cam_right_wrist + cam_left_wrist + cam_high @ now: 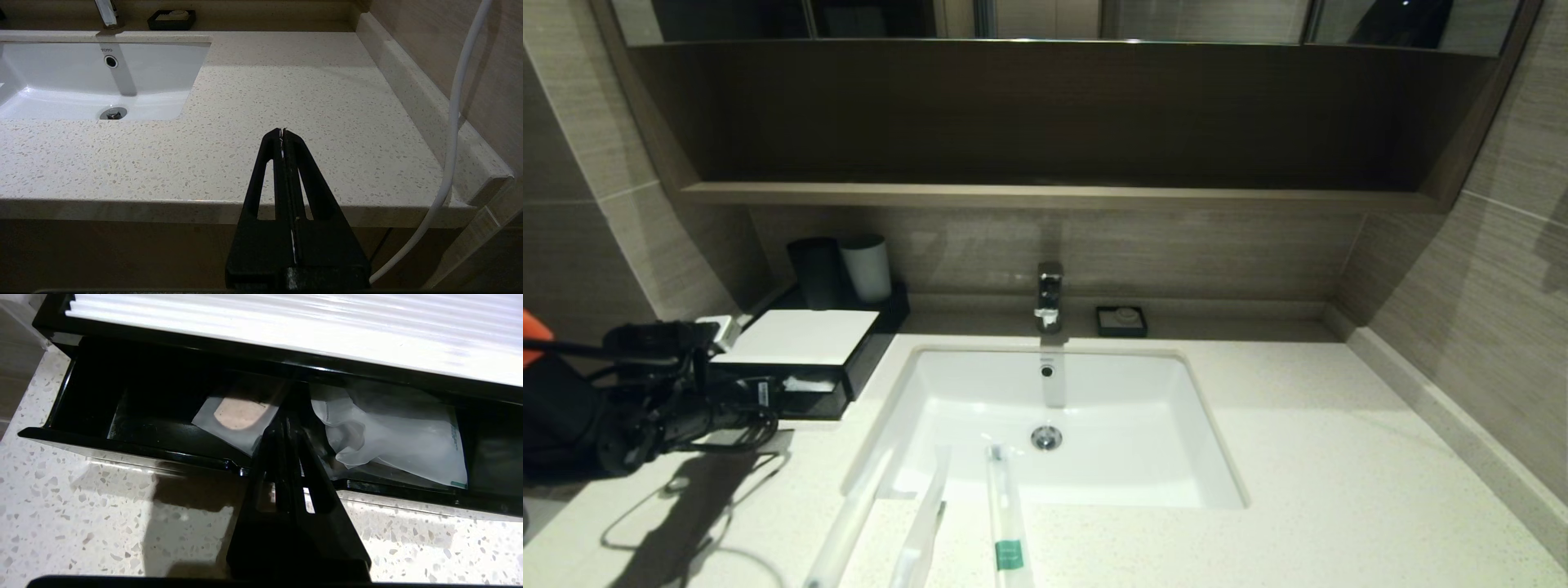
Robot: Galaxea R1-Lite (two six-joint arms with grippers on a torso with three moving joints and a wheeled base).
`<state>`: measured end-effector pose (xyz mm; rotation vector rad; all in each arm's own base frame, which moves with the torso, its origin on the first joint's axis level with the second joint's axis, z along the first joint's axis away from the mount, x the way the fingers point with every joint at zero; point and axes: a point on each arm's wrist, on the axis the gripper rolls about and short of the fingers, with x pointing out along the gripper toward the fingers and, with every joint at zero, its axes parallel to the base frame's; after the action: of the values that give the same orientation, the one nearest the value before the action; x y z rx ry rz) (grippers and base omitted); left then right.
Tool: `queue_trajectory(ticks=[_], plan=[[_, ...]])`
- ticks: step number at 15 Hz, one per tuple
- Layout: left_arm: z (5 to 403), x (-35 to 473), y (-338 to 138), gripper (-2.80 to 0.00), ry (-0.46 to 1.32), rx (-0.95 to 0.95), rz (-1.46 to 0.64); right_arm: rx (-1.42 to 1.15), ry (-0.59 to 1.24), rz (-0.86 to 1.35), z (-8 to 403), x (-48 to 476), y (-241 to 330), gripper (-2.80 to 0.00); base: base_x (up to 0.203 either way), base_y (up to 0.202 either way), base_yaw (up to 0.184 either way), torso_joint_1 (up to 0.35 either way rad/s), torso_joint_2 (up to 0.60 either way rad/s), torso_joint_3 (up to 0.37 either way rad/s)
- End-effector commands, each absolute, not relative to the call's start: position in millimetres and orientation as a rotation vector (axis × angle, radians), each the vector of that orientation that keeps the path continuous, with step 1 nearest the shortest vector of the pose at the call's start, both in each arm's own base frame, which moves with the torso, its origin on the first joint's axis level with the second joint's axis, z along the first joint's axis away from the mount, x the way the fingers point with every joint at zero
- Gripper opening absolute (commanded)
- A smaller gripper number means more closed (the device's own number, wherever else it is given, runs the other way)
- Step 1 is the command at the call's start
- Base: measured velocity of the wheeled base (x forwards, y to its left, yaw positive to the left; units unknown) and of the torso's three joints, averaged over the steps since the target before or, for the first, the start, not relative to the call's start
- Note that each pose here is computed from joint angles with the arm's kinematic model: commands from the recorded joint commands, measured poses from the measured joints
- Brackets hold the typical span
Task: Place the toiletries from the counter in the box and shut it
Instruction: Open the drawer
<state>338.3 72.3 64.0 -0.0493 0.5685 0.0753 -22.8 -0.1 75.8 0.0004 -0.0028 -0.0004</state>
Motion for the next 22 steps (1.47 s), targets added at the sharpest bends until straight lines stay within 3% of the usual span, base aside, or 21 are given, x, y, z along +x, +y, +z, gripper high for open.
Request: queue_trajectory(ticks=[1, 22], plan=[[67.3, 336.7, 71.7, -2.80, 0.574, -0.050, 0.073, 0.000, -0.003, 0.000, 75.3, -22.8, -0.1, -2.80, 0.000, 0.000, 0.000, 0.000, 0.00, 0.000], [75.2, 330.3, 68.7, -2.80, 0.742, -0.015, 0.090, 0.000, -0.003, 0.000, 75.3, -22.8, -0.1, -2.80, 0.000, 0.000, 0.000, 0.000, 0.00, 0.000]])
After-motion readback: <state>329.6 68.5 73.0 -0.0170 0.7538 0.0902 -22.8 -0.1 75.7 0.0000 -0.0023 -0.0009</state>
